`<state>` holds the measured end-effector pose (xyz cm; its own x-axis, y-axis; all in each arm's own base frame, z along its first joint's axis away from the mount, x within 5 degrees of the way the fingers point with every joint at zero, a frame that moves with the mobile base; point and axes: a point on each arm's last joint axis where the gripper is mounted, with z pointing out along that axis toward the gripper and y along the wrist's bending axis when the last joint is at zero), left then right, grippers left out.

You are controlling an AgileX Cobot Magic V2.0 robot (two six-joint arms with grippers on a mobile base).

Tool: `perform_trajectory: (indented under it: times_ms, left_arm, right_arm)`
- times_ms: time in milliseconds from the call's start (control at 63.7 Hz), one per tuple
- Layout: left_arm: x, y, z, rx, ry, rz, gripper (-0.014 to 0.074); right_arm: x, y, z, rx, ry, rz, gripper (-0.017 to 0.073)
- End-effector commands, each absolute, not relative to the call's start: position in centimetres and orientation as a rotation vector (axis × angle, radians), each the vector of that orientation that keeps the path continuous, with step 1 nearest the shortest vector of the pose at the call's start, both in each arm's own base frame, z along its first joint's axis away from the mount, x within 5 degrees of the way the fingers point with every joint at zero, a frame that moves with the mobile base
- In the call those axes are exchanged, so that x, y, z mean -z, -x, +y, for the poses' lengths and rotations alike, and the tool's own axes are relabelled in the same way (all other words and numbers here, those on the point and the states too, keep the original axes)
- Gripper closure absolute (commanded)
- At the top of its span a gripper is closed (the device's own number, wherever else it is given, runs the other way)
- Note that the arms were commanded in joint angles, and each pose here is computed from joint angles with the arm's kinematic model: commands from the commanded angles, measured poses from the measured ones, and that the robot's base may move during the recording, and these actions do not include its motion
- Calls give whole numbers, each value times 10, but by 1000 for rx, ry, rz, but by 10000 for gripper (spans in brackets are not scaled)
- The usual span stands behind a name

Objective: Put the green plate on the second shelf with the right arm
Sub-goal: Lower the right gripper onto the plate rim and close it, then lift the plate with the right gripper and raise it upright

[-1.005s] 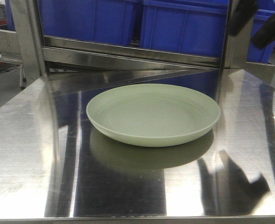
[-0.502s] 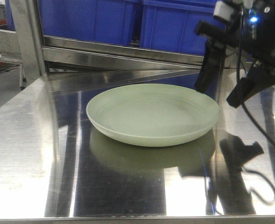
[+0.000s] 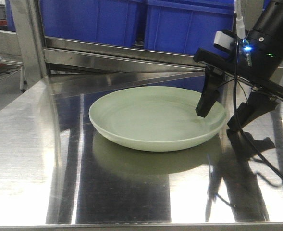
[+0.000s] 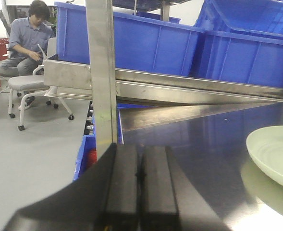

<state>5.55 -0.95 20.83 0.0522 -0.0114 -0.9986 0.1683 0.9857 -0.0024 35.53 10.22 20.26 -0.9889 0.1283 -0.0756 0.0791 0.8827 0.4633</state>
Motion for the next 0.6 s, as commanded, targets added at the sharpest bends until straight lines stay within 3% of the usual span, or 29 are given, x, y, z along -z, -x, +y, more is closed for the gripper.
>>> perform_trajectory:
  times_ms: [0,330,581]
  left_arm:
    - [-204,-55,-9,143,-115,1447,463]
    - [-204,-55,-9,143,-115,1447,463]
    - [-204,-55,-9,143,-115,1447,463]
  right_arm:
    - [-226,-358,105,-778,-173,2860,118]
    - [-228,-357,104,-784,-167,2867,517]
    - [-275,-346,100,-759,-95,2712,505]
